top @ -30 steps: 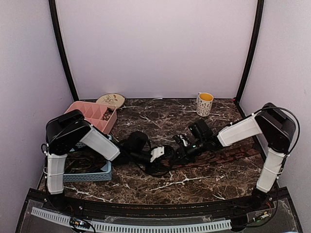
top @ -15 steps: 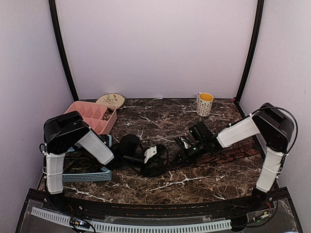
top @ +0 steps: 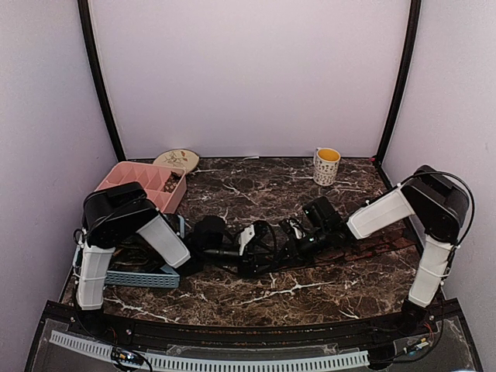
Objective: Roll the ties
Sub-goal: Roll the tie at the center of the board.
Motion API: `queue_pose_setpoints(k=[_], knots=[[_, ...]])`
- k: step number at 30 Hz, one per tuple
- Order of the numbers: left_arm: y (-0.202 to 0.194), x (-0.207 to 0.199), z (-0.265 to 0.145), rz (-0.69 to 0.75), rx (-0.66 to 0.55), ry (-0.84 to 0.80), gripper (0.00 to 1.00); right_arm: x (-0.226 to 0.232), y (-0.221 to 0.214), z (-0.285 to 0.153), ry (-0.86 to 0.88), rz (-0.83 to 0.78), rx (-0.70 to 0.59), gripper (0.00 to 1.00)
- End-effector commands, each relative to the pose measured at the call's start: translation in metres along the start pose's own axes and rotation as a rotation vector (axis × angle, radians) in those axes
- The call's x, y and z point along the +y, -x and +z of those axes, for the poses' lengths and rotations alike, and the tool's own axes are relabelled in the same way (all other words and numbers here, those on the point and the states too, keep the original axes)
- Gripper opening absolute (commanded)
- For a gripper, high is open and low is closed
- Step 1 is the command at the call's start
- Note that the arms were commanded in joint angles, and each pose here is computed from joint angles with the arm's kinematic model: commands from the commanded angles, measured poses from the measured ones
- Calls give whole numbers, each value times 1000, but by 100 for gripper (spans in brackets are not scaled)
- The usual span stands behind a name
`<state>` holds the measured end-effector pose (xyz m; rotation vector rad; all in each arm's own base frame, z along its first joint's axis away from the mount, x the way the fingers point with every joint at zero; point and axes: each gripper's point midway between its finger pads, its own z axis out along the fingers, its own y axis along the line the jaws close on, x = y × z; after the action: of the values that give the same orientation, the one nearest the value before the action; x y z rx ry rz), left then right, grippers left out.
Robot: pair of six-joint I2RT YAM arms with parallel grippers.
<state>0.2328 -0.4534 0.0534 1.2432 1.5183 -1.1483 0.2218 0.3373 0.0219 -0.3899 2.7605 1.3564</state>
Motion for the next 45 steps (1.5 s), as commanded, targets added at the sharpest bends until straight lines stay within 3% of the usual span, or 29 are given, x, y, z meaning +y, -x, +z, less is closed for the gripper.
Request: queue_pose_setpoints(k=[1,6,13,21,30,38,42,45], knots=[[-40,-3,-2,-41,97,6,46,-19,-10,3,-67,43,4,0],[-30,1,-16,8,124,60,63,-21,-10,4,-75,47,11,0],[8,8,-31,93,142,119,71,-27,-13,4,-93,58,15,0],[29,5,-19,40,75,106,80,-36,-18,4,-114,78,21,0],[4,4,-22,-57,44,127,80,-45,-23,-1,-132,97,17,0],[-27,-1,-2,-83,102,103,77,-47,-25,-1,-128,102,16,0],[-34,-1,0,-86,109,98,66,-46,-24,-1,-125,101,12,0],[-35,-3,0,-78,114,84,49,-42,-21,-1,-110,97,8,0]])
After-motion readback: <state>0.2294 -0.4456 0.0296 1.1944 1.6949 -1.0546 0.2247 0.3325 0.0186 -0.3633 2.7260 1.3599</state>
